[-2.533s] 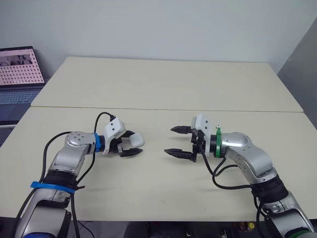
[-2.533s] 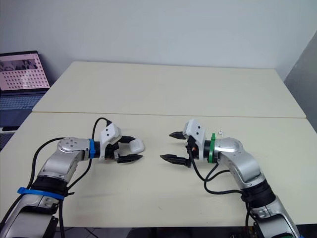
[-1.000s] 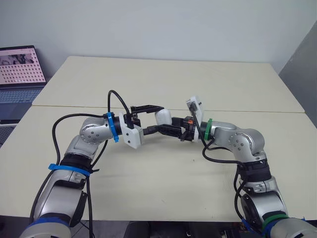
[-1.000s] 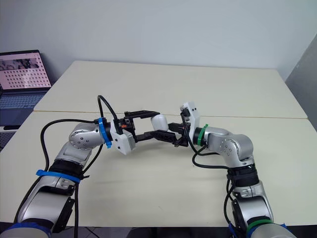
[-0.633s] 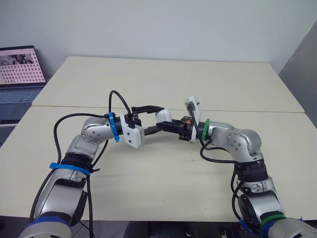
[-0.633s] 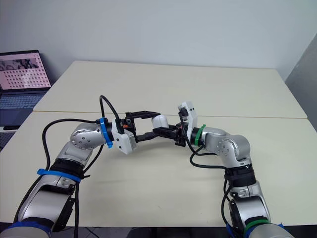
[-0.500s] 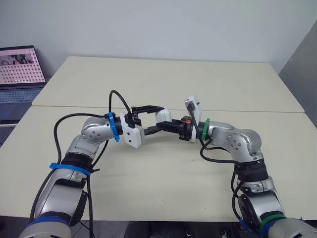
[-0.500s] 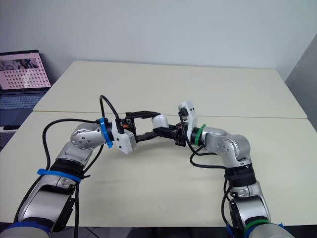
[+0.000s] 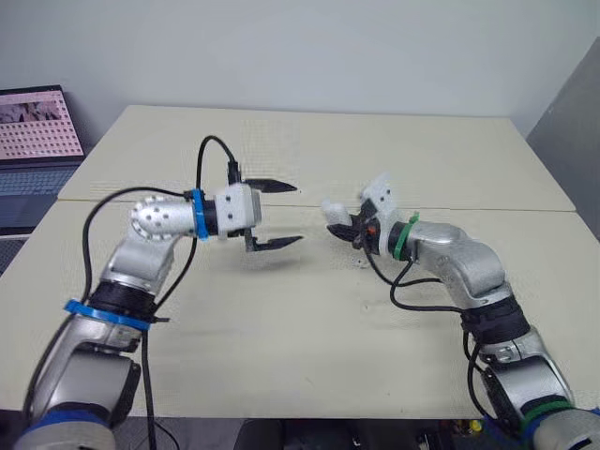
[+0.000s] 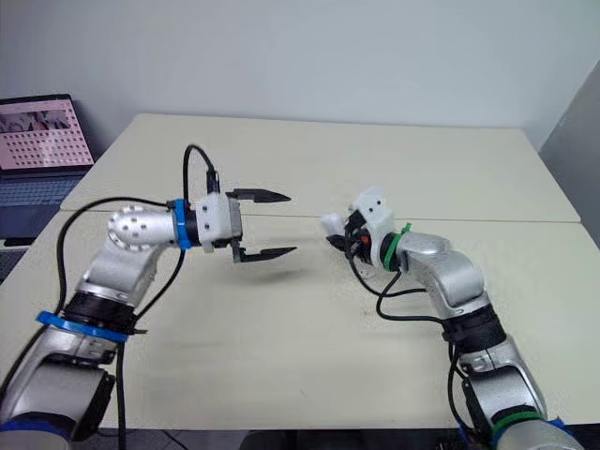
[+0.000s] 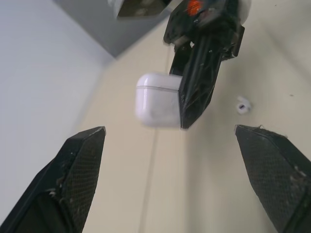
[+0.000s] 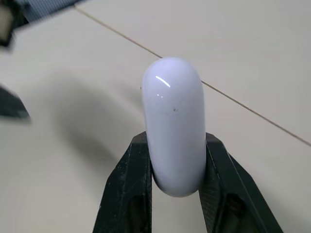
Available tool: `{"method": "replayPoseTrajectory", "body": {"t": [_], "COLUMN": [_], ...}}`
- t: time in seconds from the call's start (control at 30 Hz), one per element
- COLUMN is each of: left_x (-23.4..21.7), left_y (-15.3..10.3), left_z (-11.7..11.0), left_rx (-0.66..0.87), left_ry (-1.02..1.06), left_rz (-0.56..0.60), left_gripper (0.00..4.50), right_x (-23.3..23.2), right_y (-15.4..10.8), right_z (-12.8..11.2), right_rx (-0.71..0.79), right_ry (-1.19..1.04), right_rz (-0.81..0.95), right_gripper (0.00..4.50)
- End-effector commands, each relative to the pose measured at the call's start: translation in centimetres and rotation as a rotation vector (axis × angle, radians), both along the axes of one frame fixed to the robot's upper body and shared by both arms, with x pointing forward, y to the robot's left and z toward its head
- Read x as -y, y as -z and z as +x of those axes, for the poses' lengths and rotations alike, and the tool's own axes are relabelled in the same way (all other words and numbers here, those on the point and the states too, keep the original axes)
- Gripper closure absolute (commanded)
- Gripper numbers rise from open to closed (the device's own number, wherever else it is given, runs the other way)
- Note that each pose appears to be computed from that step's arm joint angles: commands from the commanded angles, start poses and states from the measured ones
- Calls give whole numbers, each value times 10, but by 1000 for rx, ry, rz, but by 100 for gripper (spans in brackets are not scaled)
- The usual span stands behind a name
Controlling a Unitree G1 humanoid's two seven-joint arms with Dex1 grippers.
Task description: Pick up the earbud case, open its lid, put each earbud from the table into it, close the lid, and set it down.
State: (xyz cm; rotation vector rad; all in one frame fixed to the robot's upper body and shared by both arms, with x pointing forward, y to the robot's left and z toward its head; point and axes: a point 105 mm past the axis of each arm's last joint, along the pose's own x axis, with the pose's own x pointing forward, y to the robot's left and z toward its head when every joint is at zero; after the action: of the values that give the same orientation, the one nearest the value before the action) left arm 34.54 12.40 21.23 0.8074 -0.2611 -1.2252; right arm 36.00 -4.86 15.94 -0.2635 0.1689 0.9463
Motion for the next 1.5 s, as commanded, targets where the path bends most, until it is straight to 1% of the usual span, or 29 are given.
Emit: {"method": "replayPoseTrajectory", "body": {"t": [0.03,0.1,0.13,0.17,0.4,0.57,0.77,1.0,1.1,1.2,1.23,1.43,1.5], "left_x": [3,5,6,8,18,17,16,22,24,26,26,27,25], "left_y": [-11,-8,-8,-7,-5,4,5,4,5,5,5,5,4], "left_z": [-5,-3,-2,0,3,5,9,10,9,9,9,9,12], "left_rx": [-63,-72,-71,-68,-53,-55,-46,-47,-58,-56,-56,-61,-73], "left_ry": [39,46,46,46,80,90,88,97,111,119,120,119,98], "left_rz": [28,82,97,115,155,213,210,193,184,186,187,180,158], "left_gripper": [94,159,202,219,219,219,219,219,276,366,374,374,374], "right_x": [-18,-22,-24,-26,-38,-43,-44,-47,-47,-47,-47,-44,-42], "right_y": [-15,-14,-14,-14,-17,-22,-24,-25,-24,-24,-24,-24,-26], "right_z": [-9,-13,-14,-16,-22,-22,-21,-22,-22,-22,-22,-19,-18], "right_rx": [137,170,183,197,259,292,326,331,330,330,331,334,338], "right_ry": [-111,-145,-159,-174,-238,-254,-263,-268,-268,-268,-268,-259,-247], "right_rz": [-62,-103,-116,-131,-190,-210,-238,-228,-230,-230,-231,-234,-229], "right_gripper": [362,362,362,362,362,362,362,362,362,362,362,362,292]}}
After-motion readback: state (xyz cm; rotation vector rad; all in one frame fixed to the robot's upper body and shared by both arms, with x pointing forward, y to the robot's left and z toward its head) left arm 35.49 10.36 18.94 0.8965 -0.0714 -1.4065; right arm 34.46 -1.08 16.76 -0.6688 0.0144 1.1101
